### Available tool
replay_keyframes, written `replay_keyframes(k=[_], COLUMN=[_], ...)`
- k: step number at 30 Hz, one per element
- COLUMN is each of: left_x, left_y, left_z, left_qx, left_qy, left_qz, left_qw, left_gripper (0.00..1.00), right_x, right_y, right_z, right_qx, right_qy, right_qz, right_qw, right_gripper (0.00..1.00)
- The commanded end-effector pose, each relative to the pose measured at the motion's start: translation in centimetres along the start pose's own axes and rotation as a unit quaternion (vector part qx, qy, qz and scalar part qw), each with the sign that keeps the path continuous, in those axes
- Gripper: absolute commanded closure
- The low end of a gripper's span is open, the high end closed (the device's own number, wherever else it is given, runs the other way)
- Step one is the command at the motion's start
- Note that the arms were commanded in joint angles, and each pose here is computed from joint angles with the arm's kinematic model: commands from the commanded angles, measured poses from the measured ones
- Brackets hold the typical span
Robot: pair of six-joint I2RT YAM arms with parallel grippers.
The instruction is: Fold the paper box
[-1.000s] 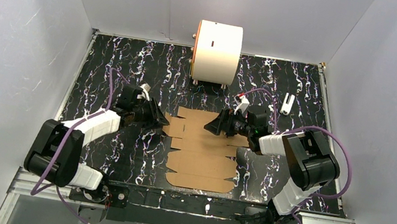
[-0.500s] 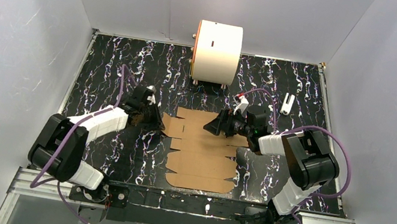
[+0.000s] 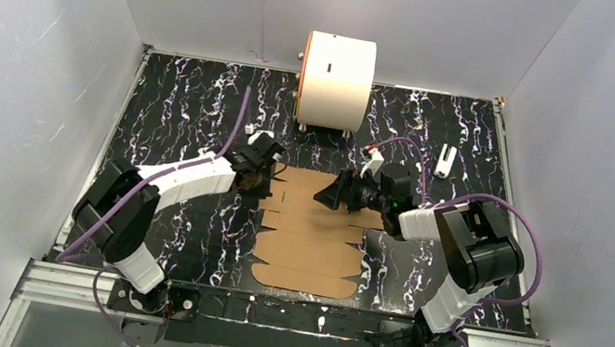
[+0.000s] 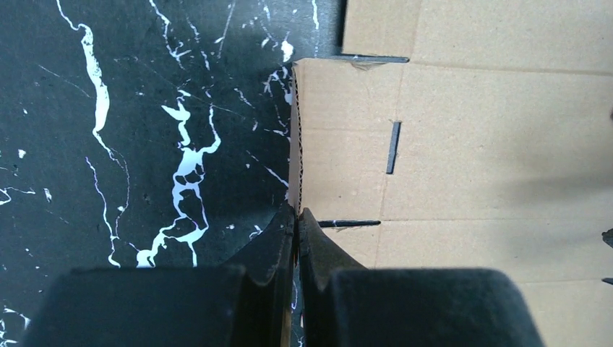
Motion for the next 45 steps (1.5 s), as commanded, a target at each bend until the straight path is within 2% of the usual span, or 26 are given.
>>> replay_keyframes(k=[1,12,28,35,45], left_x=[-0.8,-3.1,-6.2,-7.1,-8.7], left_y=[0.7,1.1,1.4,1.2,1.0], left_z=[-1.0,-1.1,-2.0,-2.4,-2.3], left_qx=[-0.022,-0.025,-0.032,-0.033,-0.036], left_qy=[0.052,0.081,0.076,0.091,0.097], left_qz=[0.042,0.079,0.108,0.121,0.137], left_qw=[0.997,0.993,0.991,0.988,0.985], left_gripper=[1.0,1.0,1.0,0.85,0.79], right_x=[-0.4,-0.5,-0.5,-0.4,-0.3], right_y=[-1.6,-1.9,-2.1,-2.0,-2.0], right_z=[0.5,0.8,0.9,0.9,0.8], right_qx=[0.02,0.021,0.022,0.021,0.017], right_qy=[-0.008,-0.013,-0.011,-0.008,-0.008], right_qz=[0.013,0.017,0.021,0.024,0.022], right_qw=[1.0,1.0,0.999,0.999,1.0], right_gripper=[0.01,0.02,0.01,0.01,0.01])
Point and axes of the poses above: each gripper's point midway between its finger pads, its own z axis out along the fingers, its own x axis along the line the jaws close on, y = z × x, the point moved 4 cm from there along -z, back along the fingers, and after that the axes turned 3 degrees about z, right-handed, at the moved point
